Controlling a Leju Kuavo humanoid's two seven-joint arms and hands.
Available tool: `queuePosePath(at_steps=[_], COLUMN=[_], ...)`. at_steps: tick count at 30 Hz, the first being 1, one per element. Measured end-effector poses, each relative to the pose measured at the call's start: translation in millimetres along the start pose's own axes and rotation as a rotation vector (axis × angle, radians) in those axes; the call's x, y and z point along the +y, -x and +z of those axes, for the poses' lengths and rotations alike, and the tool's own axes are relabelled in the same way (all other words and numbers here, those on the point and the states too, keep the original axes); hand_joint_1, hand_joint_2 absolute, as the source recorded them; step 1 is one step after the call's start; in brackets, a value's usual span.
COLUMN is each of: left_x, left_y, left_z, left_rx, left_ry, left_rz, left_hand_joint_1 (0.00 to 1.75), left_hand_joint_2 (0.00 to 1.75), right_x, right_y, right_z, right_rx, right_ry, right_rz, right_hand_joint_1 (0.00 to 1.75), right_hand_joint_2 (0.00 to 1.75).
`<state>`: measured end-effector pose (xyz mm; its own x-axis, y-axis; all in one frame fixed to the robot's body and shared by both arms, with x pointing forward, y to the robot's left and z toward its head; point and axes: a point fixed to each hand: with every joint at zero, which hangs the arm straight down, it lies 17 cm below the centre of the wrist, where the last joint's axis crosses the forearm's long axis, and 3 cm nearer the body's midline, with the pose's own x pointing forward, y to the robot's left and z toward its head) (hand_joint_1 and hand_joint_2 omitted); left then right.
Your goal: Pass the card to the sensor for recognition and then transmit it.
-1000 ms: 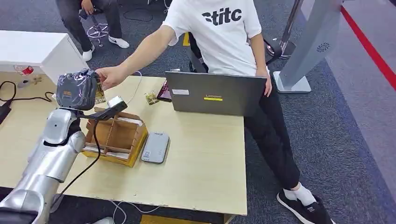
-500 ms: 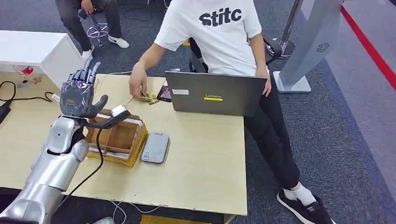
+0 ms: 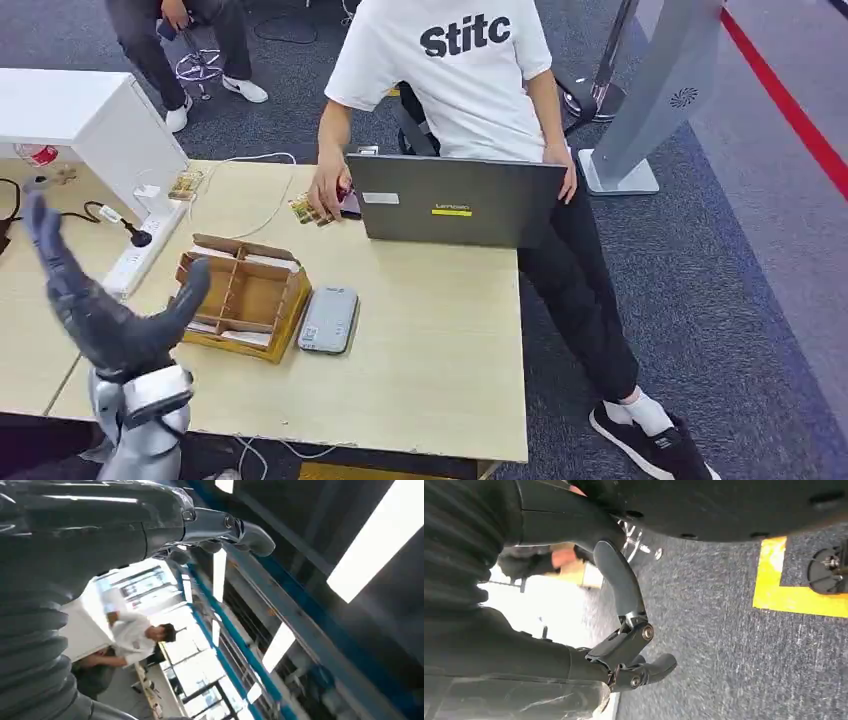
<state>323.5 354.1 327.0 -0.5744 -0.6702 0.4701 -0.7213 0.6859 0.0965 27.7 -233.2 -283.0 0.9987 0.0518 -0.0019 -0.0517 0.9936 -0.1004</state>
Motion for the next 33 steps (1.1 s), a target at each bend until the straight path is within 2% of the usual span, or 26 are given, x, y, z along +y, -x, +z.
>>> queuePosePath(at_steps=[2,3,4,6,7,8,10,11,13,14,15,17,18,19,20,21,22,23,25,30,31,32,33], left_x=[67.9,86.4,115.9,153.3,176.6,194.4,234.5,249.2,258.5,241.5,208.7,146.3,134.6,123.2,113.6,107.7,98.8,91.8,80.2,70.8,70.7,70.7,71.1], left_y=[9.8,18.0,36.8,85.9,126.2,155.8,210.5,225.9,233.4,232.2,222.2,171.0,140.9,107.4,76.1,64.0,58.0,60.3,58.1,48.6,46.5,45.2,43.9], left_z=[9.4,15.9,28.4,72.5,114.5,151.2,251.7,306.4,404.8,455.2,505.4,589.7,617.0,639.1,655.9,662.1,667.2,667.5,669.2,674.4,675.6,676.5,677.3], left_rx=[0.175,0.229,0.309,0.479,0.624,0.721,0.97,1.119,1.432,1.65,1.892,2.331,2.482,2.608,2.705,2.728,2.695,2.644,2.601,2.6,2.603,2.602,2.602], left_ry=[-0.203,-0.255,-0.342,-0.448,-0.507,-0.542,-0.603,-0.636,-0.662,-0.569,-0.391,0.092,0.298,0.434,0.51,0.542,0.565,0.564,0.569,0.558,0.558,0.558,0.569], left_rz=[0.13,0.17,0.237,0.275,0.22,0.149,0.023,-0.01,-0.129,-0.178,-0.189,-0.199,-0.241,-0.298,-0.323,-0.322,-0.305,-0.285,-0.247,-0.207,-0.208,-0.209,-0.213], left_hand_joint_1=[0.0,0.0,0.0,0.0,0.0,0.0,0.0,0.0,0.0,0.0,0.0,0.0,0.0,0.0,0.0,0.05,1.75,1.75,1.75,1.75,1.54,0.63,0.0], left_hand_joint_2=[1.75,1.75,1.75,1.75,1.75,1.75,1.75,1.75,1.75,1.75,1.75,1.75,1.75,1.75,1.75,1.75,1.75,1.75,1.75,1.75,1.75,1.75,1.75], right_x=[-0.1,-0.8,0.1,0.9,2.5,3.4,4.4,4.5,5.0,5.4,5.8,6.1,6.3,6.8,7.2,7.0,7.4,7.4,7.5,7.4,8.1,8.0,8.4], right_y=[2.1,3.6,4.1,6.1,6.5,6.4,5.7,5.4,4.7,4.5,4.2,3.0,2.5,1.9,1.4,1.2,1.4,1.5,1.0,-0.4,-0.6,-0.6,-0.6], right_z=[-0.2,-0.4,-0.3,-0.2,0.2,0.3,0.6,0.7,0.8,0.8,0.8,1.0,1.1,1.2,1.4,1.4,1.5,1.5,1.6,1.5,1.6,1.6,1.8], right_rx=[0.005,0.007,0.007,0.016,0.02,0.021,0.024,0.023,0.02,0.017,0.014,0.007,0.006,0.006,0.007,0.008,0.01,0.012,0.01,-0.006,-0.007,-0.007,-0.003], right_ry=[0.007,0.012,0.013,0.016,0.015,0.014,0.009,0.009,0.006,0.004,0.002,0.0,-0.002,-0.005,-0.006,-0.006,-0.008,-0.009,-0.009,-0.009,-0.011,-0.011,-0.013], right_rz=[-0.043,-0.055,-0.074,-0.097,-0.1,-0.098,-0.09,-0.088,-0.08,-0.078,-0.071,-0.038,-0.024,-0.011,-0.003,-0.001,0.005,0.009,0.018,0.042,0.05,0.058,0.065], right_hand_joint_1=[0.0,0.0,0.0,0.0,0.0,0.0,0.0,0.0,0.0,0.0,0.0,0.0,0.0,0.0,0.0,0.09,1.75,1.75,1.75,1.75,0.0,0.0,0.0], right_hand_joint_2=[1.75,1.75,1.75,1.75,1.75,1.75,1.75,1.75,1.75,1.75,1.75,1.75,1.75,1.75,1.75,1.75,1.75,1.75,1.75,1.75,1.75,1.75,1.75])
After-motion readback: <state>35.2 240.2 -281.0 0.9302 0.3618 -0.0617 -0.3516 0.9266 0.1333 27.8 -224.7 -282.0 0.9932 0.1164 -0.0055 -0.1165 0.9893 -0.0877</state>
